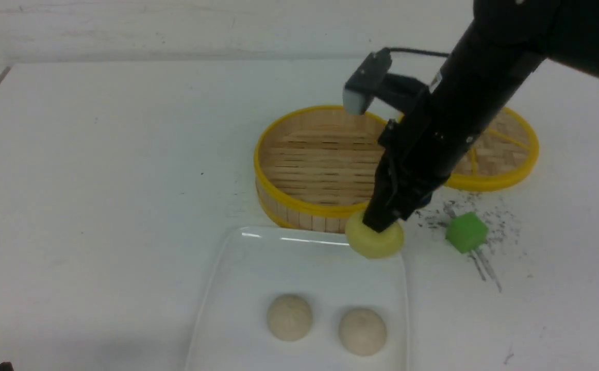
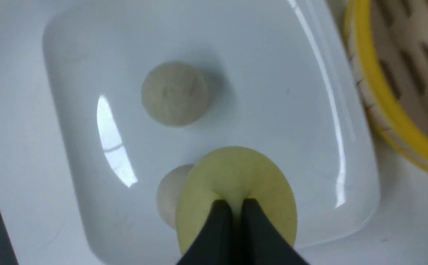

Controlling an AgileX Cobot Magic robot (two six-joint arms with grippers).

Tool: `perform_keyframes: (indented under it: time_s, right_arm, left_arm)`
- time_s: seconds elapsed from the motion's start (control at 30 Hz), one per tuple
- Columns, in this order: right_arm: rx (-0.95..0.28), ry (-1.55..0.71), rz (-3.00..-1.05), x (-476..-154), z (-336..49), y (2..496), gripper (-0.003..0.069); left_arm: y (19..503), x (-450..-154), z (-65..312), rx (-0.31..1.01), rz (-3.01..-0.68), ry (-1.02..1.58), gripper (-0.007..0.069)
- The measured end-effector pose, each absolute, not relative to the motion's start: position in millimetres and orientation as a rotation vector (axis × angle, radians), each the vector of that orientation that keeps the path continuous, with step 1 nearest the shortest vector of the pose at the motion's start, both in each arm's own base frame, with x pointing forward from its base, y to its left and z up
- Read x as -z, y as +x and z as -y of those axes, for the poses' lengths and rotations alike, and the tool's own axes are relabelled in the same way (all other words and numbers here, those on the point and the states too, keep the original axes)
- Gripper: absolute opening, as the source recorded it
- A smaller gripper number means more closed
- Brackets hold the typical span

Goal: Put the steamed buns into the plate on the white tablecloth.
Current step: 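Move the steamed bun from the bamboo steamer onto the white plate with the right gripper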

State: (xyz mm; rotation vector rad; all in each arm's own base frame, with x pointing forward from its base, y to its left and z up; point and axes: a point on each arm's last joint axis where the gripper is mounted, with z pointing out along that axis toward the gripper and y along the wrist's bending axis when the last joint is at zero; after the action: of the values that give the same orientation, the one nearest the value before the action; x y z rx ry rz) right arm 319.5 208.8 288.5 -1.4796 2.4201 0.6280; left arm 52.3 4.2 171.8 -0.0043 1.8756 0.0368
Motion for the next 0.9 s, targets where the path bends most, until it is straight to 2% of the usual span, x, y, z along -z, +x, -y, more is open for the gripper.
perform_keyframes:
  time_s: [0.37, 0.67, 0.9]
  right_arm:
    - [-0.666, -1.424, -2.328, -246, -216, 325, 0.0018]
    - [-0.716, -1.444, -2.377, -206, -224, 336, 0.0021]
    - [-0.743, -1.442, -2.383, -202, -225, 336, 0.0034]
  left_arm:
    - [52, -172, -4, -0.037, -1.876, -0.004, 0.0241]
    - [52, -172, -4, -0.037, -1.876, -0.004, 0.0241]
    - [52, -172, -4, -0.037, -1.876, -0.004, 0.0241]
